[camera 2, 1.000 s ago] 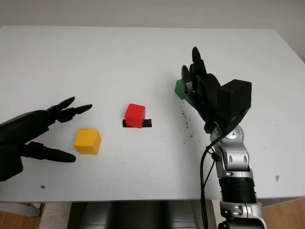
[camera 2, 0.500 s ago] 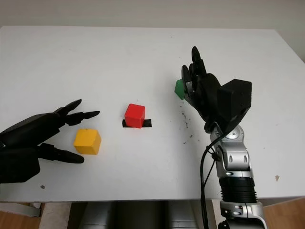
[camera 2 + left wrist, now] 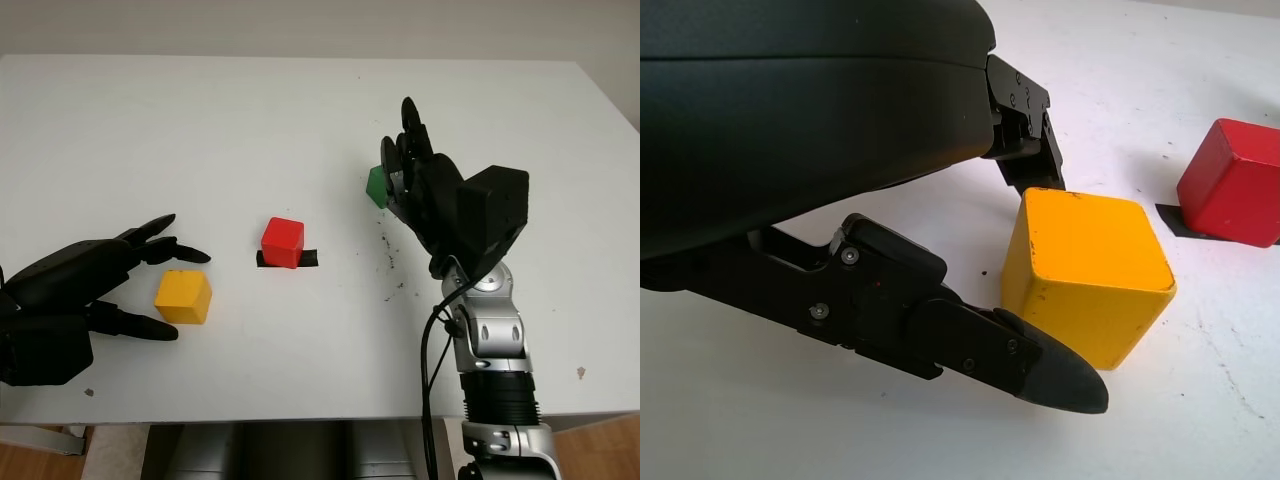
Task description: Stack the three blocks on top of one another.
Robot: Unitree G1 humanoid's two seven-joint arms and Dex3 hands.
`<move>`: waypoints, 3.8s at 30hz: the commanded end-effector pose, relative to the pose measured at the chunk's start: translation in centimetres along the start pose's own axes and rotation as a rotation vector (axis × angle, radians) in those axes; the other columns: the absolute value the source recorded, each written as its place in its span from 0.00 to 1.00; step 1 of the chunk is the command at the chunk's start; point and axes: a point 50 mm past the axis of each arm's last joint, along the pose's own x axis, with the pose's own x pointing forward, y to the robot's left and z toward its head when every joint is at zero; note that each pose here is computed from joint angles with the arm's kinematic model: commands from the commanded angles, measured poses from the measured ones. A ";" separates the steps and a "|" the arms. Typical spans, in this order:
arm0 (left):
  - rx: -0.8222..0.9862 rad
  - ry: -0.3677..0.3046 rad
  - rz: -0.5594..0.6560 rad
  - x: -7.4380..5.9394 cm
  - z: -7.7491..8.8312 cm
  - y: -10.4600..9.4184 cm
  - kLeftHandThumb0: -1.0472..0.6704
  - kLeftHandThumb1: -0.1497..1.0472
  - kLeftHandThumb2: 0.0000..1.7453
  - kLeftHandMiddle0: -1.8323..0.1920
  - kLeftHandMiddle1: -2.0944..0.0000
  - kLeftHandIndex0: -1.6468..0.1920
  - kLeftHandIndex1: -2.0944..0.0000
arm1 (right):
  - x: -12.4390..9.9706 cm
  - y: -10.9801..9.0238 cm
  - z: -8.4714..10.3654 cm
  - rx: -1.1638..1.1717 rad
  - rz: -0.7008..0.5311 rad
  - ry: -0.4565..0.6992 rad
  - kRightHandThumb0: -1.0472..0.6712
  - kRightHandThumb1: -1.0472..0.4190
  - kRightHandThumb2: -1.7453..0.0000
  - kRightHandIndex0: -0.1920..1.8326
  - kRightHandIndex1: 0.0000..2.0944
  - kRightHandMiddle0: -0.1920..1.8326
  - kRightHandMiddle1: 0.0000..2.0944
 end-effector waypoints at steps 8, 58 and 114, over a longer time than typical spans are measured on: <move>-0.070 -0.024 0.022 0.2 -0.1 -0.1 0.24 0.94 0.03 0.85 0.96 0.77 0.37 | 0.2 -0.4 0.7 -0.011 -0.008 -0.023 0.18 0.00 0.61 0.00 0.00 0.00 0.00; -0.480 -0.222 0.212 3.3 1.7 3.6 0.32 1.00 0.03 0.78 0.97 0.77 0.23 | -0.2 -0.1 0.5 0.000 -0.008 0.002 0.16 0.00 0.64 0.00 0.00 0.00 0.00; -0.517 -0.269 -0.078 13.5 4.9 4.3 0.32 0.96 0.03 0.85 0.98 0.75 0.19 | -0.4 -0.1 0.7 -0.017 -0.006 -0.004 0.17 0.00 0.63 0.00 0.00 0.00 0.00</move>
